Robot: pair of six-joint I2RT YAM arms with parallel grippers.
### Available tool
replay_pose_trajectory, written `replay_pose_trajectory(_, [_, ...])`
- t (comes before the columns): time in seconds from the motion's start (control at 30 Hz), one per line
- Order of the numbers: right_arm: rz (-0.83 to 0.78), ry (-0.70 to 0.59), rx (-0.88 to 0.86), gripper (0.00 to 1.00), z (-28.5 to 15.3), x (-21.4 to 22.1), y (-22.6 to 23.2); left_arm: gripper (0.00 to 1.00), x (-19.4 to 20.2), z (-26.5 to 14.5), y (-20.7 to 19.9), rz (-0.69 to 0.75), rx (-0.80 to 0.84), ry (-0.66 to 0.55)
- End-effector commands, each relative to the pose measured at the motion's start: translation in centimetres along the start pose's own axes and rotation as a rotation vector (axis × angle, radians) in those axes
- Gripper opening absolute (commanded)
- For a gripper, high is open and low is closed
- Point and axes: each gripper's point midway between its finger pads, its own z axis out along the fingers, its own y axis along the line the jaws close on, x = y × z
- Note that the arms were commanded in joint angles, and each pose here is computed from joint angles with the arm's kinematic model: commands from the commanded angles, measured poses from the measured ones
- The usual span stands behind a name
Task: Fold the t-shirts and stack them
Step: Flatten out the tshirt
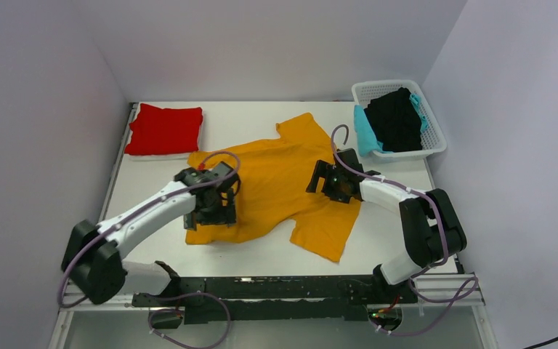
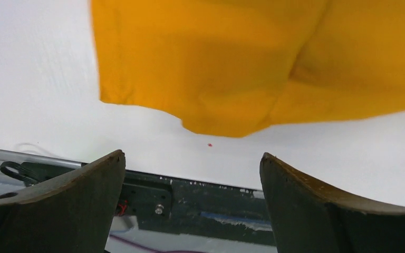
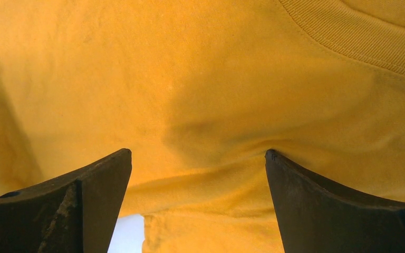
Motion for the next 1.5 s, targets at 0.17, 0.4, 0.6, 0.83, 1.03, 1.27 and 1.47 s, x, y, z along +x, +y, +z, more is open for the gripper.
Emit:
replay_pose_trajectory(0.17, [-0.028, 0.004, 0.077, 1.0, -0.1, 0.7, -2.0, 1.0, -2.9, 3.3, 7.9, -0.586, 0.1, -0.222])
replay_pose_trajectory(0.4, [-0.034, 0.013, 0.084, 1.0, -0.1, 0.7, -2.1, 0.97, -2.1, 7.1, 9.0, -0.784, 0.183, -0.206])
replay_pose_trajectory(0.6, [-0.034, 0.001, 0.091, 1.0, -0.1, 0.5, -2.1, 0.75, -0.3, 7.8, 9.7, -0.783, 0.119, -0.134])
replay_pose_trajectory(0.83, [-0.032, -0.005, 0.123, 1.0, -0.1, 0.4, -2.7, 0.55, 1.0, 9.4, 8.4, -0.758, 0.141, -0.021])
replay_pose_trajectory(1.03, [-0.032, -0.004, 0.123, 1.0, -0.1, 0.4, -2.7, 0.42, 0.5, 10.8, 8.0, -0.749, 0.132, 0.012])
replay_pose_trajectory(1.27, [-0.032, 0.001, 0.132, 1.0, 0.0, 0.5, -2.8, 0.0, 0.3, 11.3, 7.5, -0.703, 0.149, 0.032])
replay_pose_trajectory(1.47, [-0.038, -0.034, 0.169, 1.0, -0.8, -0.6, -3.1, 0.0, -1.0, 10.1, 7.2, -0.657, 0.19, -0.053])
